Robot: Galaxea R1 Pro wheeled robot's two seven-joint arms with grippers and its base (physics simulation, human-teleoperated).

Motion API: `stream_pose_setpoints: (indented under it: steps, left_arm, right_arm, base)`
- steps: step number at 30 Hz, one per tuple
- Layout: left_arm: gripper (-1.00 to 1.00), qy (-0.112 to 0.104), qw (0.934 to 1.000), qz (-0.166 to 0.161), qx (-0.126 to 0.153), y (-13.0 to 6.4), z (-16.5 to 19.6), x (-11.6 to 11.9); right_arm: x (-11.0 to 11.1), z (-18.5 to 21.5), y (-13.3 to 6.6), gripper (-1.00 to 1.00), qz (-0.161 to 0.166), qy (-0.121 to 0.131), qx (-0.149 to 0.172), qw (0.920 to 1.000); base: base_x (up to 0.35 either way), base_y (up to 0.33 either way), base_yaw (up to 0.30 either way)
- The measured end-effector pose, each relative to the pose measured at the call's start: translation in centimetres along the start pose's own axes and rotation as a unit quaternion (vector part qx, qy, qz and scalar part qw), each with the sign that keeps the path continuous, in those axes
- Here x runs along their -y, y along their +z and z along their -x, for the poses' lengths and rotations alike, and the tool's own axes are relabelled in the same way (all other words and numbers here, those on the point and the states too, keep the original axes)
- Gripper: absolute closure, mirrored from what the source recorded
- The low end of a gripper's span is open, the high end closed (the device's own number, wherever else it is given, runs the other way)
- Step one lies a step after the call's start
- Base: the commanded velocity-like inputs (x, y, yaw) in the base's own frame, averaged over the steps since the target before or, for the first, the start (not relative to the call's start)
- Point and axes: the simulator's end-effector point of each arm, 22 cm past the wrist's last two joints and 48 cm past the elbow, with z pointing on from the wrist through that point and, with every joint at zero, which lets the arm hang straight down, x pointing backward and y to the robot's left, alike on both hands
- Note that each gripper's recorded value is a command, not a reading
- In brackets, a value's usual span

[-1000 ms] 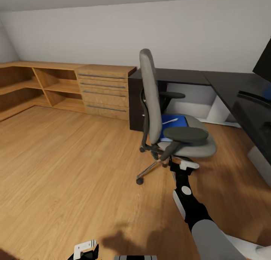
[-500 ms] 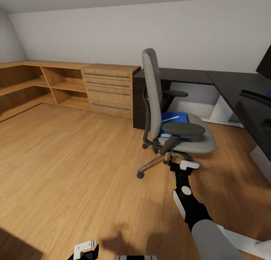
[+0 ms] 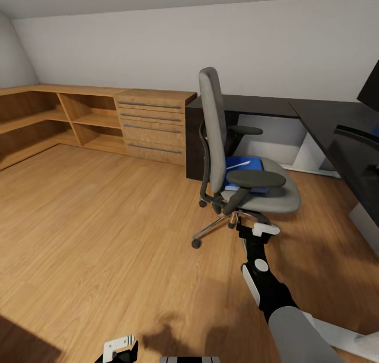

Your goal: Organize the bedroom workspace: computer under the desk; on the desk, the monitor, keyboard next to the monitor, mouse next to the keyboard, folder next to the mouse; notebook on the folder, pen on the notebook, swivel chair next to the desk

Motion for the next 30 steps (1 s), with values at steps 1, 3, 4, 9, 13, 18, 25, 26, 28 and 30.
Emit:
stream_pose_setpoints:
  steps: [1, 3, 4, 9, 13, 18, 25, 26, 28, 30]
  left_arm:
    - [-1.00, 0.000, 1.0000, 0.000, 0.000, 0.0, 0.0, 0.0]
    - [-1.00, 0.000, 1.0000, 0.000, 0.000, 0.0, 0.0, 0.0]
    - [-1.00, 0.000, 1.0000, 0.000, -0.001, 0.0, -0.1, 0.0]
    - [-1.00, 0.000, 1.0000, 0.000, -0.001, 0.0, -0.1, 0.0]
    - [-1.00, 0.000, 1.0000, 0.000, -0.001, 0.0, 0.0, 0.0]
    - [-1.00, 0.000, 1.0000, 0.000, 0.000, 0.0, 0.0, 0.0]
    - [-1.00, 0.000, 1.0000, 0.000, 0.000, 0.0, 0.0, 0.0]
    - [-1.00, 0.000, 1.0000, 0.000, -0.001, 0.0, -0.1, 0.0]
    - [-1.00, 0.000, 1.0000, 0.000, -0.001, 0.0, -0.1, 0.0]
    - [-1.00, -0.001, 1.0000, 0.000, -0.001, 0.0, -0.1, 0.0]
  right_arm:
    - [0.0, 0.0, 0.0, -1.00, 0.000, 0.000, 0.000, 1.0000]
    - [0.0, 0.0, 0.0, -1.00, 0.000, 0.000, 0.000, 1.0000]
    - [0.0, 0.0, 0.0, -1.00, 0.000, 0.000, 0.001, 1.0000]
    - [0.0, 0.1, 0.0, -1.00, 0.000, 0.000, 0.001, 1.0000]
    - [0.0, 0.5, 0.1, -1.00, -0.001, 0.001, 0.005, 1.0000]
    - [0.7, 1.9, 0.3, -1.00, -0.018, 0.005, 0.016, 0.9997]
    - [2.0, 2.9, 0.6, -1.00, -0.047, 0.004, 0.009, 0.9989]
    - [2.0, 3.0, 0.6, -1.00, -0.048, 0.003, 0.008, 0.9988]
    - [2.2, 3.4, 0.7, -1.00, -0.051, 0.002, 0.007, 0.9987]
    - [2.3, 3.8, 0.8, -1.00, -0.052, 0.001, 0.006, 0.9986]
  base:
    - [-0.090, 0.000, 0.000]
    - [-0.146, 0.000, 0.000]
    - [-0.194, 0.000, 0.000]
    - [-0.209, 0.000, 0.000]
    - [-0.073, 0.000, 0.000]
    - [-0.019, 0.000, 0.000]
    - [-0.003, 0.000, 0.000]
    - [0.000, 0.000, 0.000]
    - [0.000, 0.000, 0.000]
    - [0.000, 0.000, 0.000]
